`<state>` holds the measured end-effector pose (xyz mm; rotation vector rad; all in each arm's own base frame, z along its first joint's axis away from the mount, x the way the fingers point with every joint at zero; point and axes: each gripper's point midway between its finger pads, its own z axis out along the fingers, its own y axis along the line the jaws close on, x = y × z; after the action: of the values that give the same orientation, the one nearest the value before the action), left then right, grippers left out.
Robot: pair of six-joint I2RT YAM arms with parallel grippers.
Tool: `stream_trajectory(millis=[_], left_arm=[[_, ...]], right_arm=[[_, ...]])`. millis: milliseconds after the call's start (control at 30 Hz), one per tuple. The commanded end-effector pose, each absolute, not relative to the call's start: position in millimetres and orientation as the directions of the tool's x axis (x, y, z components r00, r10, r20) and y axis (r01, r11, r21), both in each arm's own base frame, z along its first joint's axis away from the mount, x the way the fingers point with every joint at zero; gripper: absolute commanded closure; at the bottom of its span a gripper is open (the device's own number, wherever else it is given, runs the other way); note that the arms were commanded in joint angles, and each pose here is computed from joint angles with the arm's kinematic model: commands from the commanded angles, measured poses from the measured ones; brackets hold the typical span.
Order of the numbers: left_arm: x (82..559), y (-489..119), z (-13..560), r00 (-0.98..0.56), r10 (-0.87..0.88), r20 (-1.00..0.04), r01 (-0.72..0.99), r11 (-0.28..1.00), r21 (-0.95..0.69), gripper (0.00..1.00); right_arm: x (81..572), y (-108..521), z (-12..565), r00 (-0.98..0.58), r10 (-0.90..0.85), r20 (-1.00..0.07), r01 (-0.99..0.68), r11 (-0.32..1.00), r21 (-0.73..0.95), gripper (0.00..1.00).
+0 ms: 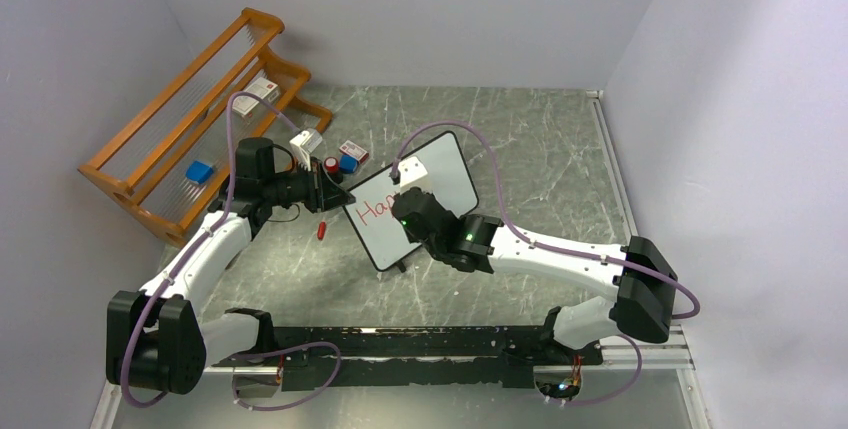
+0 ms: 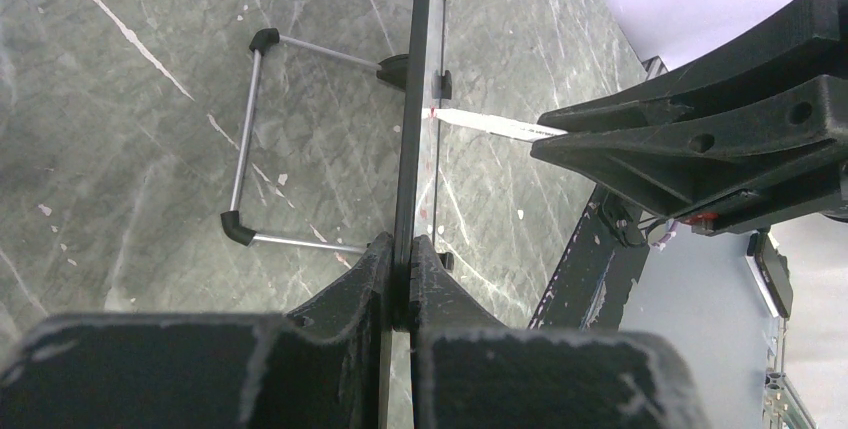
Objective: Write a sentence on the whiteboard
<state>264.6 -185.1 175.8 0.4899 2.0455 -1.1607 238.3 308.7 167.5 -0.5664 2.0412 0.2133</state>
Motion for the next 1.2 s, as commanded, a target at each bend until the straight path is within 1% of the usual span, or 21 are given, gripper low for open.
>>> stream_trajectory(millis=[0, 333, 700, 1167], left_arm=[[265, -180, 158, -0.701, -0.009, -0.714, 0.585, 0.566, -0.581, 0.95], [266, -180, 158, -0.701, -0.01, -0.713, 0.584, 0.567, -0.581, 0.95], [265, -180, 159, -0.7, -0.011, -0.714, 0.585, 0.566, -0.581, 0.95], [264, -180, 158, -0.701, -0.009, -0.714, 0.587, 0.562, -0.583, 0.95]], right_arm=[[229, 306, 153, -0.461, -0.325, -0.826, -0.496, 0.866, -0.064, 1.0], [223, 304, 152, -0.47, -0.326, -0.82, -0.504, 0.862, -0.054, 1.0], [244, 298, 198, -0.373, -0.228, -0.899, -0.43, 0.901, -0.05, 1.0], [255, 313, 199, -0.354, -0.226, -0.908, -0.442, 0.896, -0.05, 1.0]])
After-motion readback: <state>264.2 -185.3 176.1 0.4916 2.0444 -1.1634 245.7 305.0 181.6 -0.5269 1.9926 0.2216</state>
